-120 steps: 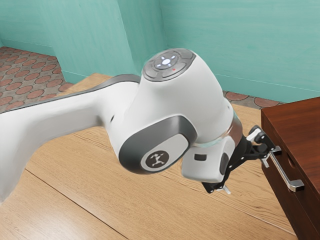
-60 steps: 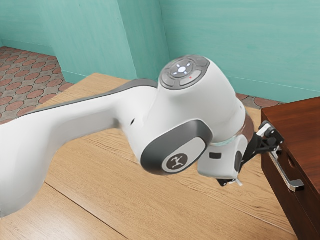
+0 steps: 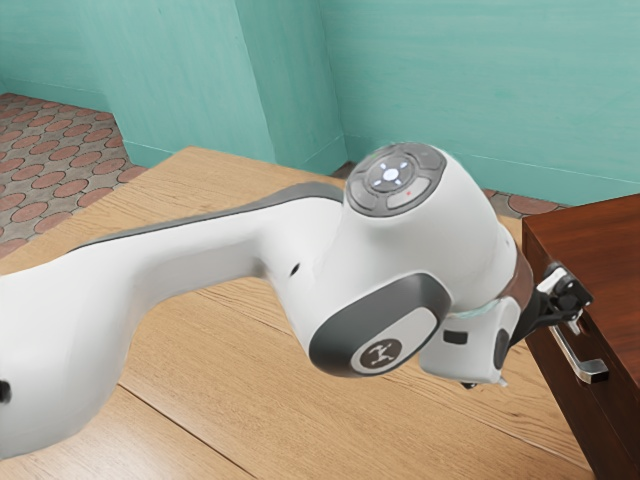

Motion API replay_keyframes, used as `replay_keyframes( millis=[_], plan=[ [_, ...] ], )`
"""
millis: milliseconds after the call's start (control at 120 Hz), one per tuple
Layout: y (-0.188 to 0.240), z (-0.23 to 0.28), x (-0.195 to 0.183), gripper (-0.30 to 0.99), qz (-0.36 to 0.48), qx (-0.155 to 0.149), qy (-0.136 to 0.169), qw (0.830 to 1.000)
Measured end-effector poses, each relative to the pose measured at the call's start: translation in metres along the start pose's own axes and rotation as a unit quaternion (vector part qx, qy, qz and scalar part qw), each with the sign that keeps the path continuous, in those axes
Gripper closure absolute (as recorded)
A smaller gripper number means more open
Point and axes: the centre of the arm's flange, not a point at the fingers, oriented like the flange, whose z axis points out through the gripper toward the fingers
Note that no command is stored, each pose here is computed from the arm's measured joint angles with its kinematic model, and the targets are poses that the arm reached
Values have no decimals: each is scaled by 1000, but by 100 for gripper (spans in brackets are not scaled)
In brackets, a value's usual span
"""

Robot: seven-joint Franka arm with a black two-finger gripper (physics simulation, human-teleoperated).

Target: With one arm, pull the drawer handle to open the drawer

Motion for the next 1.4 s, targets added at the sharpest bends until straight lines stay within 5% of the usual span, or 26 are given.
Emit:
replay_keyframes(
  millis=[1400],
  plan=[
    [68, -11, -36, 1, 29, -27, 13, 999]
  ],
)
